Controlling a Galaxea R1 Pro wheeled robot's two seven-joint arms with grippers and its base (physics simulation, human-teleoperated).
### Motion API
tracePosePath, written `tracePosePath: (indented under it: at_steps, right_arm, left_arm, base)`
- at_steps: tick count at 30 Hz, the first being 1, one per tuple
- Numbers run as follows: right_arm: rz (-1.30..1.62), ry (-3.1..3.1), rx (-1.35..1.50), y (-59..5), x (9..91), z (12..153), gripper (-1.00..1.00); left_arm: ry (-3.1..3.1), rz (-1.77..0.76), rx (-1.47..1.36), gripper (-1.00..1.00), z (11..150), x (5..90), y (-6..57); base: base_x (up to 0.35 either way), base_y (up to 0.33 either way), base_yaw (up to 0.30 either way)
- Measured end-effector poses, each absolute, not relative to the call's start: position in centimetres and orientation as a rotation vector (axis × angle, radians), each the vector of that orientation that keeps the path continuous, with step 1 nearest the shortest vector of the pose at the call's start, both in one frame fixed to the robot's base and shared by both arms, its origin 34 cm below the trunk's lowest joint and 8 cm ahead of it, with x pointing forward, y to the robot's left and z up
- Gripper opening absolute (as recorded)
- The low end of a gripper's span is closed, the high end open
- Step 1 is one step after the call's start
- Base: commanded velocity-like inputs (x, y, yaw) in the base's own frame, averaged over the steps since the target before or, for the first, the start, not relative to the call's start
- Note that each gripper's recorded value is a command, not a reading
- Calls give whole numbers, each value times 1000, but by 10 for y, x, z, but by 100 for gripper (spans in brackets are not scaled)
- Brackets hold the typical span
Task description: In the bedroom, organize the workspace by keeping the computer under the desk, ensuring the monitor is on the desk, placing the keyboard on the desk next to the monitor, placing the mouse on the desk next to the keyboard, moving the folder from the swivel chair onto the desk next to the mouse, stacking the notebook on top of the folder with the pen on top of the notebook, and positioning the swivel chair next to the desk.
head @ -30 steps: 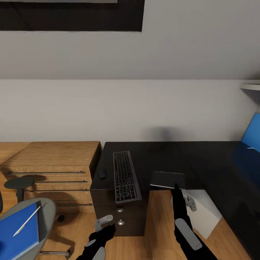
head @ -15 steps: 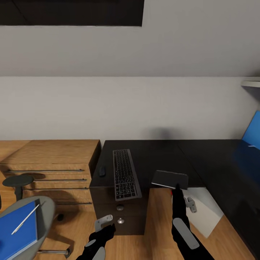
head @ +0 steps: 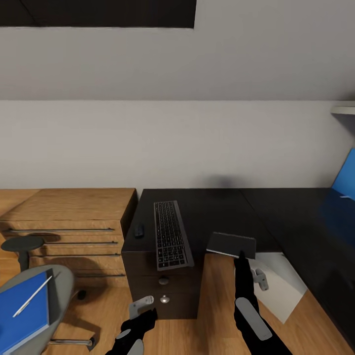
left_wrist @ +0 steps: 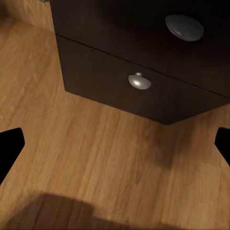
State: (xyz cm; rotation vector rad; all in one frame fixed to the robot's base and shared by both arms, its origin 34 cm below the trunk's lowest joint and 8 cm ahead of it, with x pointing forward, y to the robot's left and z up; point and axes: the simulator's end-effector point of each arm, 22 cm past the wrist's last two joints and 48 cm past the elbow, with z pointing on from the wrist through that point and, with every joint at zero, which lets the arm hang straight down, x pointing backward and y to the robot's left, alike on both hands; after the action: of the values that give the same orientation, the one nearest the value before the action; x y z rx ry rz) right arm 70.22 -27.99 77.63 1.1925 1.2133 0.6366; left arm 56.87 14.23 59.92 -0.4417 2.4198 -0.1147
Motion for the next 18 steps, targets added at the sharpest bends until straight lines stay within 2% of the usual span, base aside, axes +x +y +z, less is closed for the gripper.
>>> tracePosePath:
  at_steps: [18]
  right_arm:
    - [641, 1214, 1187, -281, 703, 774, -100]
  left_arm:
    - [2420, -113, -440, 100, 595, 568, 143]
  base:
    - [0, 0, 0]
